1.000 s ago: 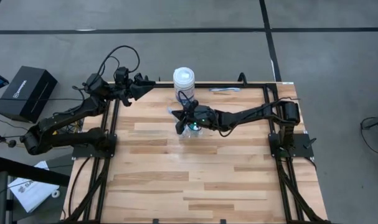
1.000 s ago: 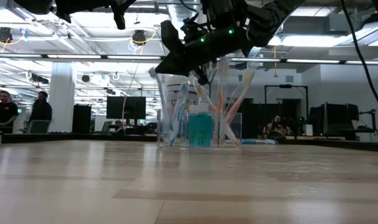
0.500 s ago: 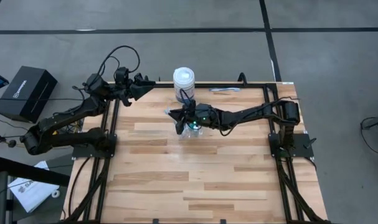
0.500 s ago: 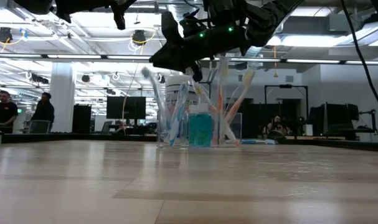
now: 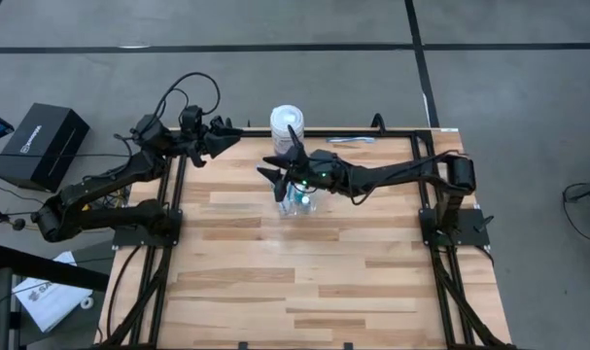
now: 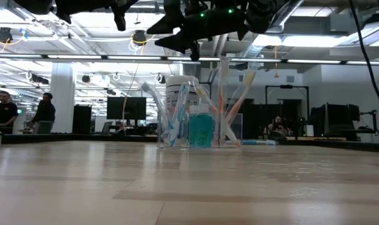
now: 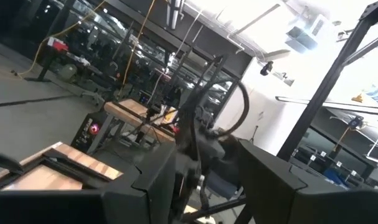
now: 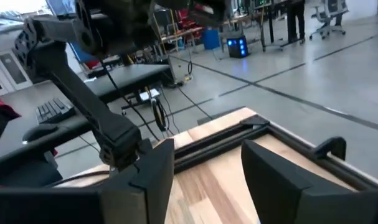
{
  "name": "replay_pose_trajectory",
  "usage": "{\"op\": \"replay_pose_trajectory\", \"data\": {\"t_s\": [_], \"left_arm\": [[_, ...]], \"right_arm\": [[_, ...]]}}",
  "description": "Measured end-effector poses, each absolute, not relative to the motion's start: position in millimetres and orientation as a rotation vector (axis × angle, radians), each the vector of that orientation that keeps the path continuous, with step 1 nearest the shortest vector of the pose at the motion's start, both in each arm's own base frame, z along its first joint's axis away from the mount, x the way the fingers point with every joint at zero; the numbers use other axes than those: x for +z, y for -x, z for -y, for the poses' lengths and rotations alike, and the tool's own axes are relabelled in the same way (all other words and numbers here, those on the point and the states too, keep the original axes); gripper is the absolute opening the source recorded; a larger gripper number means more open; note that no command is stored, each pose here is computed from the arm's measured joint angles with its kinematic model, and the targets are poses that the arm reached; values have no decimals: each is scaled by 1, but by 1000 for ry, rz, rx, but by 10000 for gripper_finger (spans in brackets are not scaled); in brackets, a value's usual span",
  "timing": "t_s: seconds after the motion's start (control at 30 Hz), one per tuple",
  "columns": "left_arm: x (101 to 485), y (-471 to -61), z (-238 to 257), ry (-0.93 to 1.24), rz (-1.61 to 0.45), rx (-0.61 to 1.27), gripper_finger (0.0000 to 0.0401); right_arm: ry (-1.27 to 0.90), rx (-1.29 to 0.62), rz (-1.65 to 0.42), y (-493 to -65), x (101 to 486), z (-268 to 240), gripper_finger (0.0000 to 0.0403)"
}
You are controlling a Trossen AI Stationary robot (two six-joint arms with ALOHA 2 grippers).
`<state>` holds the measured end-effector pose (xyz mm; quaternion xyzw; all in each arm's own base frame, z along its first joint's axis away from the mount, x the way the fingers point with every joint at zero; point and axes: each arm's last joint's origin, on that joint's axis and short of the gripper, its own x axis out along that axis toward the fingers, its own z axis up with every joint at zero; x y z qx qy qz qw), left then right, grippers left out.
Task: Pick & Place toothbrushing station
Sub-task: Put the bottom blue toothbrush into the transparent organizer
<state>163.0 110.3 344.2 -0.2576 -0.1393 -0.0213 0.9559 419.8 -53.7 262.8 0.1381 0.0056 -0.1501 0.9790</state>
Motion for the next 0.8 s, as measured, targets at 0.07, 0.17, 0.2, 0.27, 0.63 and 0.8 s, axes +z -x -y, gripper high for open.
{"op": "replay_pose_trajectory", "data": {"t_s": [0.07,0.17,0.2,0.27,0.63,0.8], "left_arm": [[342,-163,-111,535,266,-38,163],[335,-165,-112,537,206,-9,163],[331,-166,-113,535,172,10,163],[321,-167,-114,530,87,64,163],[271,-182,-129,608,-236,177,188],[253,-191,-139,546,-313,225,203]], "right_arm": [[-260,-308,-27,-415,269,55,178],[-210,-306,27,-408,291,56,173],[-196,-308,35,-402,300,57,170],[-171,-309,77,-394,324,58,164],[57,-354,182,-307,474,58,139],[113,-360,135,-282,507,54,144]]}}
